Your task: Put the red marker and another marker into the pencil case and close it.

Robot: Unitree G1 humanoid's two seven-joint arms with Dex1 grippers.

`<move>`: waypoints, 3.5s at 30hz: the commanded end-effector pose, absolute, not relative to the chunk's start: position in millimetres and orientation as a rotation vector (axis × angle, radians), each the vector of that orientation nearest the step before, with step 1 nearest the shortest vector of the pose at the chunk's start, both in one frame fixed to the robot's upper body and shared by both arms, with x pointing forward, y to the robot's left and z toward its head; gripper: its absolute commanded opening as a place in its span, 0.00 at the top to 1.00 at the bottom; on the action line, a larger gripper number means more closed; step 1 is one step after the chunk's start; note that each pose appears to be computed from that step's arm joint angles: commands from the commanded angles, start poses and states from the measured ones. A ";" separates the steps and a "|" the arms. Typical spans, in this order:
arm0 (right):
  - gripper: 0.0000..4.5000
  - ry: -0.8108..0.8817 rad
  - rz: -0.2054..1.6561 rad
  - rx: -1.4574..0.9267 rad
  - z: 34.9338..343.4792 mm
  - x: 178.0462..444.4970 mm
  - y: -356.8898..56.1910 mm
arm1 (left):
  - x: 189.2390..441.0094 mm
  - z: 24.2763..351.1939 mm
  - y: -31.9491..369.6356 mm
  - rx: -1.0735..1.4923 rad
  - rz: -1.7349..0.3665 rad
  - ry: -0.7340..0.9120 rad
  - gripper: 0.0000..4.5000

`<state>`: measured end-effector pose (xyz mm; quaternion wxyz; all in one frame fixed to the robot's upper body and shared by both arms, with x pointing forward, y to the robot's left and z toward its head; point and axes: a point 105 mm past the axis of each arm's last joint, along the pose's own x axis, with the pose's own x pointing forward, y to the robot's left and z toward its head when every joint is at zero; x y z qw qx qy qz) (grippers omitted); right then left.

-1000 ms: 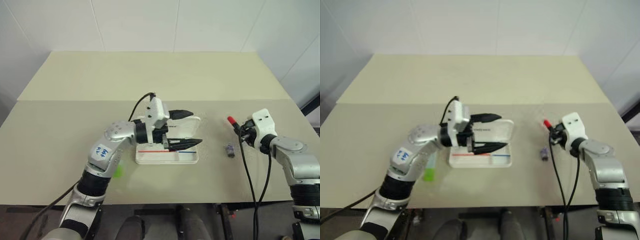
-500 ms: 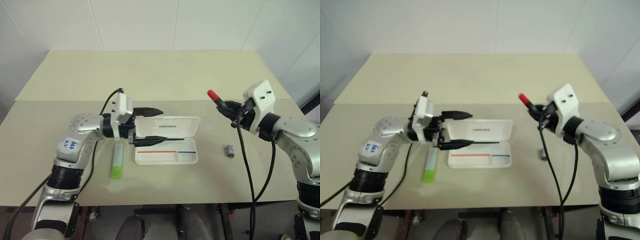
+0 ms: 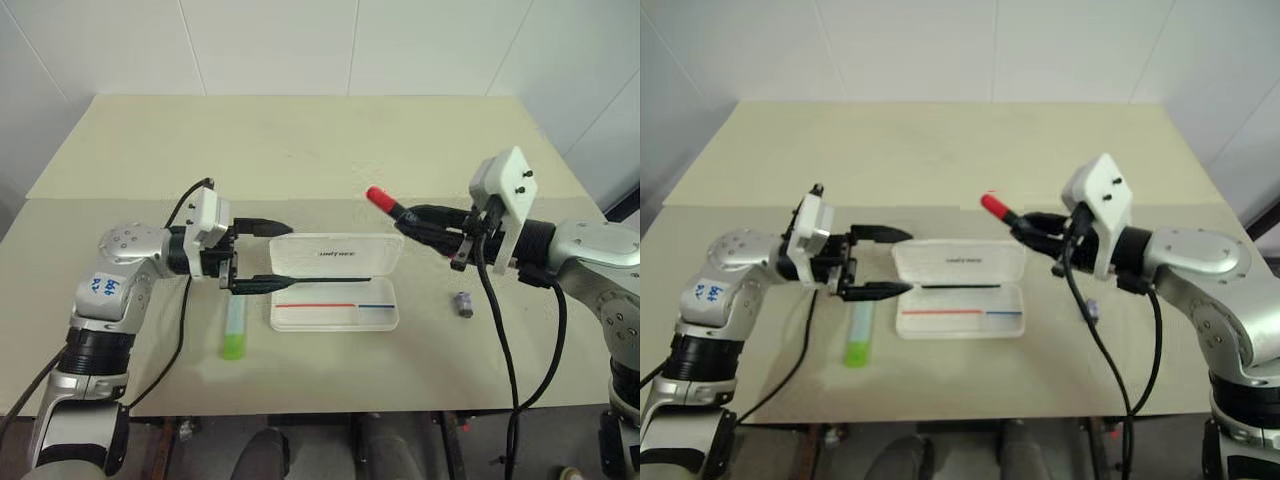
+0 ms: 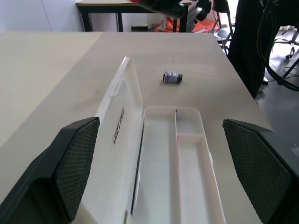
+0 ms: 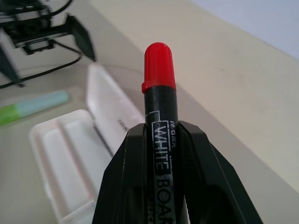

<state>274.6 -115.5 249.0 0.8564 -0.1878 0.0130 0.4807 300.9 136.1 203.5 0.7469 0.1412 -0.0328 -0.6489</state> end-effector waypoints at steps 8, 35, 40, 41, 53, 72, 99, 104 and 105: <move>0.87 0.166 1.180 -0.545 207.9 259.2 -93.6 | 284.5 203.3 155.3 0.282 -1.402 -0.121 0.00; 0.87 0.071 1.236 -0.801 168.1 310.0 -40.4 | 282.8 192.1 195.7 0.343 -1.264 -0.067 0.00; 0.87 0.041 1.272 -0.835 169.2 310.1 -32.5 | 284.9 192.8 193.6 0.344 -1.266 -0.075 0.00; 0.87 0.036 1.279 -0.845 168.8 309.9 -31.1 | 285.4 193.1 193.2 0.345 -1.266 -0.077 0.00; 0.87 -0.005 1.331 -0.902 163.4 310.2 -18.7 | 289.3 196.5 189.2 0.350 -1.270 -0.100 0.00; 0.04 -0.047 1.353 -0.880 172.7 309.6 -16.3 | 291.4 198.1 185.9 0.359 -1.263 -0.118 0.00; 0.04 0.046 1.295 -0.450 219.0 248.9 -77.5 | 293.9 203.0 165.8 0.277 -1.253 -0.187 0.00; 0.04 0.058 1.271 -0.428 215.9 246.7 -90.5 | 292.9 203.1 169.8 0.268 -1.169 -0.194 0.00; 0.04 0.060 1.272 -0.429 214.4 245.9 -93.0 | 292.6 203.0 170.8 0.268 -1.153 -0.196 0.00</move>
